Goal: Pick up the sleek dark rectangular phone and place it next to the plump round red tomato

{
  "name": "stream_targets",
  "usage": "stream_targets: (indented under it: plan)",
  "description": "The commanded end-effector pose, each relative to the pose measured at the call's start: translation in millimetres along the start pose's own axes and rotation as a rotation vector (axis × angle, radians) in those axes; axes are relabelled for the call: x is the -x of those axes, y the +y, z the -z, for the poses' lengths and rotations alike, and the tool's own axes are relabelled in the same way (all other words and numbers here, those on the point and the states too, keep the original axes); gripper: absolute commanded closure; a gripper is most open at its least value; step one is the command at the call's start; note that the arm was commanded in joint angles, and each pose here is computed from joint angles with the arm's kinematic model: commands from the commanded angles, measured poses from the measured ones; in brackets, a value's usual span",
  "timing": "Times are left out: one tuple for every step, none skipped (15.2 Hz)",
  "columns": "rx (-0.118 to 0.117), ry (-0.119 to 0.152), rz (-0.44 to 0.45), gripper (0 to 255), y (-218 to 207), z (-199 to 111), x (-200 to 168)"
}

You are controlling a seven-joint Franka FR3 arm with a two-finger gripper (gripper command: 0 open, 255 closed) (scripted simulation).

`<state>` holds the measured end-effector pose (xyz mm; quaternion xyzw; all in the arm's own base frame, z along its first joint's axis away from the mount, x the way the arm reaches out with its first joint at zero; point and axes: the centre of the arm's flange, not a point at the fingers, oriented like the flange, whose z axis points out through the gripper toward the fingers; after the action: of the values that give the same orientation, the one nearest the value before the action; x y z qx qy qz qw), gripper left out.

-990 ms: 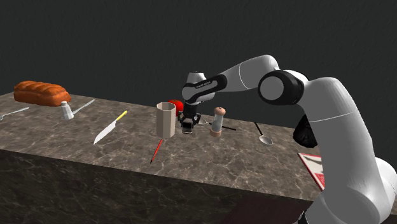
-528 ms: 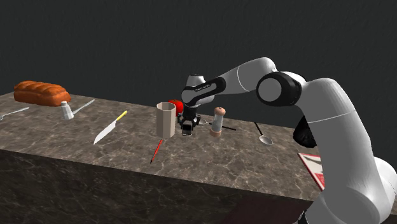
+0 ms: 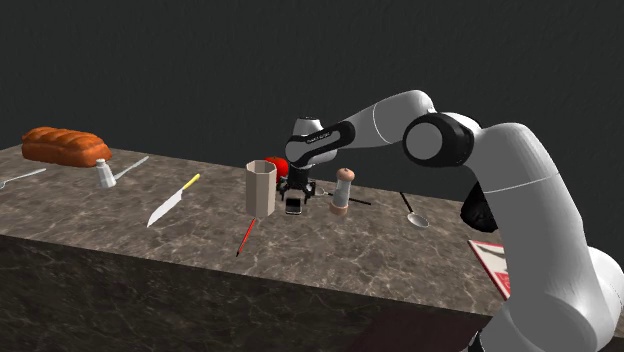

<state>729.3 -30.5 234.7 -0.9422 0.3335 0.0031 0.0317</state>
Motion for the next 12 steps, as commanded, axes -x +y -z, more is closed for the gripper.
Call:
stream_targets:
  plan:
    - [0.0,0.0,0.0,0,0.0,0.0,0.0]
    - [0.0,0.0,0.0,0,0.0,13.2,0.0]
    - [0.0,0.0,0.0,0,0.0,26.4,0.0]
    - [0.0,0.0,0.0,0,0.0,39.6,0.0]
    - [0.0,0.0,0.0,0,0.0,50.0,0.0]
    - [0.0,0.0,0.0,0,0.0,50.0,0.0]
    - [0.0,0.0,0.0,0,0.0,50.0,0.0]
    - [0.0,0.0,0.0,0,0.0,50.0,0.0]
    - [0.0,0.0,0.0,0,0.0,50.0,0.0]
    - [0.0,0.0,0.0,0,0.0,50.0,0.0]
    - [0.0,0.0,0.0,0,0.0,50.0,0.0]
    - [0.0,0.0,0.0,0,0.0,50.0,0.0]
